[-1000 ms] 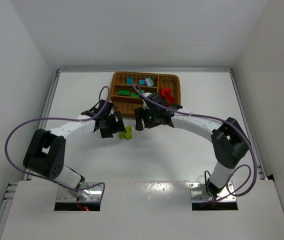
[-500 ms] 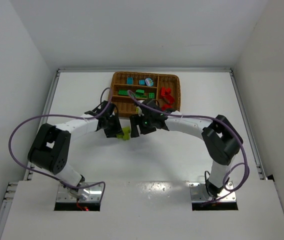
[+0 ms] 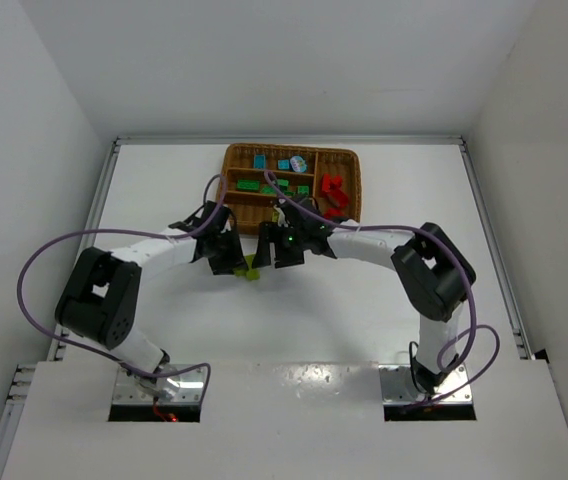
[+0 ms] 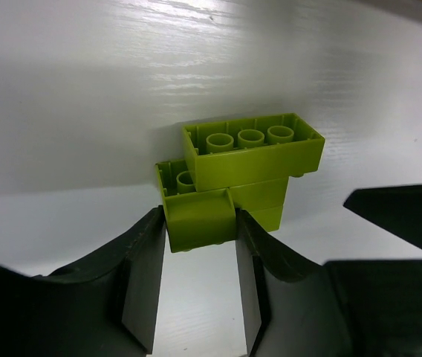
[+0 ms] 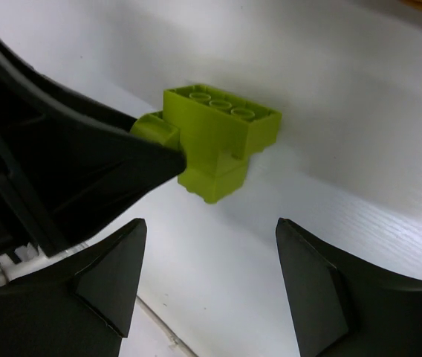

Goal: Sort the legos into containers by color

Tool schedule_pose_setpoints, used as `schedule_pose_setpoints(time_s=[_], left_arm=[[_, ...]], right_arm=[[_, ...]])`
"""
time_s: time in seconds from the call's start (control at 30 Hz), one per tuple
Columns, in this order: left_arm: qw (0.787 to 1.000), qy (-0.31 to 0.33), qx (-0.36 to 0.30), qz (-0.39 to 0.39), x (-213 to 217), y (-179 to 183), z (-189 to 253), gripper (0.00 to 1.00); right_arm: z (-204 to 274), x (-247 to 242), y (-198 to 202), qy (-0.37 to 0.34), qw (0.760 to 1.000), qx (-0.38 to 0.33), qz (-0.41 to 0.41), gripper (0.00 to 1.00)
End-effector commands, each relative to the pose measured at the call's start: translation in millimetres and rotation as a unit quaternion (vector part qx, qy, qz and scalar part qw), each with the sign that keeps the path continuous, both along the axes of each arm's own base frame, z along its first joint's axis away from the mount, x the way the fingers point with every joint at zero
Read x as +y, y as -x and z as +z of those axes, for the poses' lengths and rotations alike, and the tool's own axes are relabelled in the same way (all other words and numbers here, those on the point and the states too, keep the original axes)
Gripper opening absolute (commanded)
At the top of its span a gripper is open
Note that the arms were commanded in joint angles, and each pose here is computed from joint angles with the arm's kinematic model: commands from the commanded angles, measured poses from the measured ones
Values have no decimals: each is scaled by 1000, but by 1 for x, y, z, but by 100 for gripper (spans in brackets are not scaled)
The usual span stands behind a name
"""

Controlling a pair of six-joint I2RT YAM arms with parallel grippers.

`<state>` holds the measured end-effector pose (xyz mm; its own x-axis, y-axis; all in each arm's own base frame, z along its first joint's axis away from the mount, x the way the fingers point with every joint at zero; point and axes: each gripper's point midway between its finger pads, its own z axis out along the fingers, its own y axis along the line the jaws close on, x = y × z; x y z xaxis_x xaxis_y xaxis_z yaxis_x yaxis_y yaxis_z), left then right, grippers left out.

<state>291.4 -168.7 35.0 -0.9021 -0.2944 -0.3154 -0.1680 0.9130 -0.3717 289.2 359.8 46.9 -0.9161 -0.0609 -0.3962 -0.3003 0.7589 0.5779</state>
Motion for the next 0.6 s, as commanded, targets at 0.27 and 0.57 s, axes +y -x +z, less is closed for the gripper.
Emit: schedule_pose_setpoints(time_s=[0.27, 0.57], left_arm=[[993, 87, -65, -53, -13, -13, 62, 0], [989, 110, -74, -72, -22, -13, 73, 0]], right_arm=[[25, 1, -14, -68, 997, -10, -31, 62], [38, 13, -10, -124, 992, -22, -13, 59]])
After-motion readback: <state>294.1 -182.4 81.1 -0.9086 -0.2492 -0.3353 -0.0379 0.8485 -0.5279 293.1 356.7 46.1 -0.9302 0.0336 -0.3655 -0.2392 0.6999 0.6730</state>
